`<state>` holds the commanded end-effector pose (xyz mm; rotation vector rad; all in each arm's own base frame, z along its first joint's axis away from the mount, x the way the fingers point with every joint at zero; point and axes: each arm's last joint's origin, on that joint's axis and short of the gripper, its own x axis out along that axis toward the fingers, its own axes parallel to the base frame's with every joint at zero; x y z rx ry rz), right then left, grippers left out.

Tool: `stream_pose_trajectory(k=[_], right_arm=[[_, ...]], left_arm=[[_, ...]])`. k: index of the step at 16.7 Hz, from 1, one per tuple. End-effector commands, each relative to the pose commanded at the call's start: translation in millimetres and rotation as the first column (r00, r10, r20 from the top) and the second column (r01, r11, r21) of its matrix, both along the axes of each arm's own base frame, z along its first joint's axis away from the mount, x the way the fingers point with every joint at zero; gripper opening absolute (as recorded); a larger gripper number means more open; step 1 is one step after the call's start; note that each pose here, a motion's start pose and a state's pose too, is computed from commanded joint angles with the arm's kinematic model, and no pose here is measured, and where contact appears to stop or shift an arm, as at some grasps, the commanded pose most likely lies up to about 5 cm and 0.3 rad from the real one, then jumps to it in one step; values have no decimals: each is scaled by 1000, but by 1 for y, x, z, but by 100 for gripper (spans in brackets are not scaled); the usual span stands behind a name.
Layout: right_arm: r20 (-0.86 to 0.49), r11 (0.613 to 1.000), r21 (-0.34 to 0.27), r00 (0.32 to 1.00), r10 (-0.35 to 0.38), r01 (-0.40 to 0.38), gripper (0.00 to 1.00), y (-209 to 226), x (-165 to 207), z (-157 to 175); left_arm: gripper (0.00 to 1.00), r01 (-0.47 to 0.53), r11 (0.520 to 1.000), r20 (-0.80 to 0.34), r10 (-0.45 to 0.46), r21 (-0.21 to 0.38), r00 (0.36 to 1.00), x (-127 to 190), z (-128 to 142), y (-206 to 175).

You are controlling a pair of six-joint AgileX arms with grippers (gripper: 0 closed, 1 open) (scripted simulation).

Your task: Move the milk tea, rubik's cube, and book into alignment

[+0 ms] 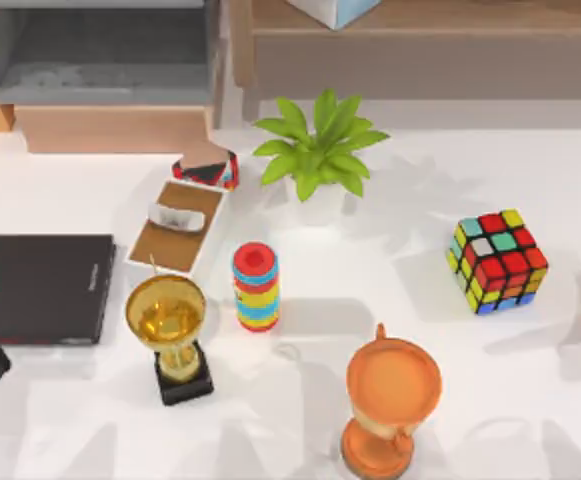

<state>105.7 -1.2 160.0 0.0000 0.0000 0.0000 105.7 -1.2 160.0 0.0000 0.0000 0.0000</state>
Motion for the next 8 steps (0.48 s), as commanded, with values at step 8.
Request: stream_pose_trajectory(k=[8], right_arm=[[71,1000,-6,997,-4,4,100,-3,10,49]], left_arm=[[100,0,1000,0,0,0,1000,0,0,0]])
